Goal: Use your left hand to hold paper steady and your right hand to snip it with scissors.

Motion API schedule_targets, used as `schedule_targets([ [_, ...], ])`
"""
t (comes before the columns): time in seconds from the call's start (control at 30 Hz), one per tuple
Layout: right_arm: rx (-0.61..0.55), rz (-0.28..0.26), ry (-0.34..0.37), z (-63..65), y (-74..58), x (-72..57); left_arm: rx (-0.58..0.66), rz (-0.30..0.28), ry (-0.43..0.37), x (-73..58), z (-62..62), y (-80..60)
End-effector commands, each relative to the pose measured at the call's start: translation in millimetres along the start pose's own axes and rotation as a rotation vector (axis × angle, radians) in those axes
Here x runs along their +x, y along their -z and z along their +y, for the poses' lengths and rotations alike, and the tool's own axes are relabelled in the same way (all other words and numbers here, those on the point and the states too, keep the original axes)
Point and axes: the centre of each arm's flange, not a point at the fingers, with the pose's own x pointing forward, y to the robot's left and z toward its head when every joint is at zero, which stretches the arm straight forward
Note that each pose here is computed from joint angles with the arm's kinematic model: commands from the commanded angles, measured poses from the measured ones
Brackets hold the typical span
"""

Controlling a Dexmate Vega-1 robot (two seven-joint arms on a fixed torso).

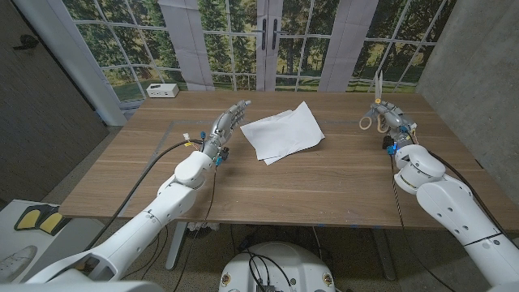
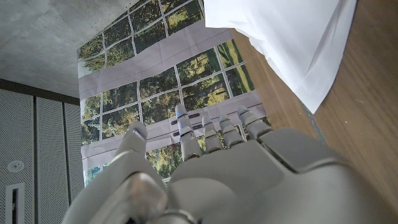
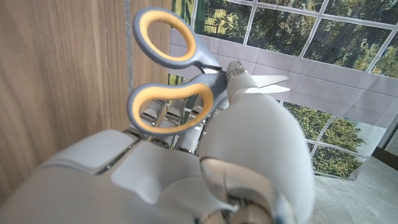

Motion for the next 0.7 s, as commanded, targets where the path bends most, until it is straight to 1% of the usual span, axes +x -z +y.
schedule_targets([
  [0.03, 0.073, -0.032, 0.016, 23.9, 1.3, -1.7, 0.012, -0.046, 0.018, -2.8, -15.8, -11.5],
  [0.1, 0.082, -0.036, 0.008, 28.5, 1.5, -1.2, 0.006, -0.050, 0.019, -3.6, -17.8, -12.3],
  [0.17, 0.088, -0.041, -0.017, 32.4, 1.8, 1.6, 0.003, -0.052, 0.025, -3.7, -20.6, -13.2],
  [0.2, 0.093, -0.039, -0.014, 34.6, 2.4, 2.3, -0.003, -0.054, 0.030, -3.4, -22.3, -14.0],
  [0.37, 0.096, -0.034, -0.035, 44.5, 4.3, 6.0, -0.015, -0.089, 0.071, -2.3, -32.6, -24.4],
  [0.53, 0.094, -0.034, -0.031, 51.7, 6.1, 9.1, -0.018, -0.118, 0.088, 0.0, -39.1, -32.4],
  [0.7, 0.107, -0.029, -0.029, 58.2, 8.3, 9.5, -0.029, -0.128, 0.105, 1.6, -44.2, -33.2],
])
